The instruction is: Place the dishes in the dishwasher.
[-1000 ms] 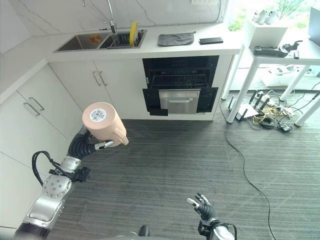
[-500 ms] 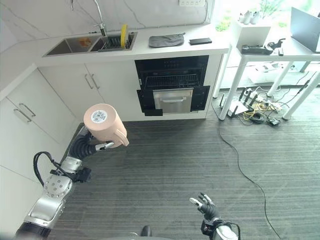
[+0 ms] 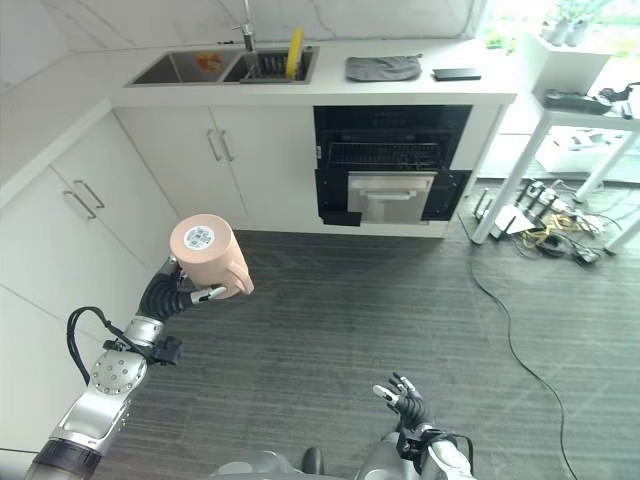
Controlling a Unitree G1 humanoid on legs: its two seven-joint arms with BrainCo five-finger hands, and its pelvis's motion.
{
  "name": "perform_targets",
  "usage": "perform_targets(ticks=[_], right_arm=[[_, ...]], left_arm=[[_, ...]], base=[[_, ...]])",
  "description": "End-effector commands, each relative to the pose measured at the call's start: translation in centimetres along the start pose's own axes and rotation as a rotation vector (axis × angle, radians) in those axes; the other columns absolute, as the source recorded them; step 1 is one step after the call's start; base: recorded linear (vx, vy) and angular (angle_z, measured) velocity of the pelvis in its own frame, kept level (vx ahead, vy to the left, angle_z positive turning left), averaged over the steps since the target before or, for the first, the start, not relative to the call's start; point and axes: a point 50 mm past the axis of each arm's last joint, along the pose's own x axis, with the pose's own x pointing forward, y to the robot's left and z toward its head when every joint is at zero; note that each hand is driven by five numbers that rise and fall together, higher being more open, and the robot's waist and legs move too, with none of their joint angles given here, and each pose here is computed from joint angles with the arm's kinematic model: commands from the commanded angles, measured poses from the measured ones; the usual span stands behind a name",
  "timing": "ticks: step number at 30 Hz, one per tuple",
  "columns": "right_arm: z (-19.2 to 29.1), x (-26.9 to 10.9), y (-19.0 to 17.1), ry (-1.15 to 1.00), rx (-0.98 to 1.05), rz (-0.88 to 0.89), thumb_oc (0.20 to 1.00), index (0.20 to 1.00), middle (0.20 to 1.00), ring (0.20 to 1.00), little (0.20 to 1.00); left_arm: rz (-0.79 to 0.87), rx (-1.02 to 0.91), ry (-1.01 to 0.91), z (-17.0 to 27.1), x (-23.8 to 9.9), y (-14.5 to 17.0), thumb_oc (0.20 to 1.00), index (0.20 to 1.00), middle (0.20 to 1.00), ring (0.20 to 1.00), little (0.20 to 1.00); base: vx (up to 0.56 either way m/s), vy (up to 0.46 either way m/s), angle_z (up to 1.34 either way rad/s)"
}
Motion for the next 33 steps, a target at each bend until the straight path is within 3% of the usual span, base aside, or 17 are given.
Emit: perform_targets(ticks=[1,14,18,22,33], right_arm=[[1.4,0.8,0.7,-0.032,-0.018,0.003,1.0,1.0,1.0,1.0,1.0],[2.2,0.2,-2.5,-0.03,-0.107,-0.03,1.0,1.0,1.0,1.0,1.0],[1.2,-0.2,-2.2,-0.041,-0.064,-0.046,1.0,1.0,1.0,1.0,1.0],[-0.1,-0.2,-1.4,-0.008,-0.056,-0.039,1.0,1.0,1.0,1.0,1.0],[-0.3,0.0,-0.2,0.005,-0.05,-0.016,1.0,1.0,1.0,1.0,1.0]], left_arm=[[0.026,0.021,-0.169,3.0,1.4,0.7,0.2,0.2,0.2,0.2,0.2],[0.085,-0.03,-0.181,3.5,1.0,-0.3,0.2,0.2,0.2,0.2,0.2],[0.056,-0.013,-0.211,3.9,1.8,-1.1,0.2,0.2,0.2,0.2,0.2],[0.039,-0.002,-0.213,4.2,2.1,0.2,0.2,0.2,0.2,0.2,0.2],[0.041,0.01,-0.203,4.1,1.9,0.3,0.2,0.2,0.2,0.2,0.2]], base=[[0.32,-0.128,0.01],[0.13,0.055,-0.16],[-0.05,0.211,-0.12],[0.0,0.103,0.25],[0.05,-0.064,0.13]])
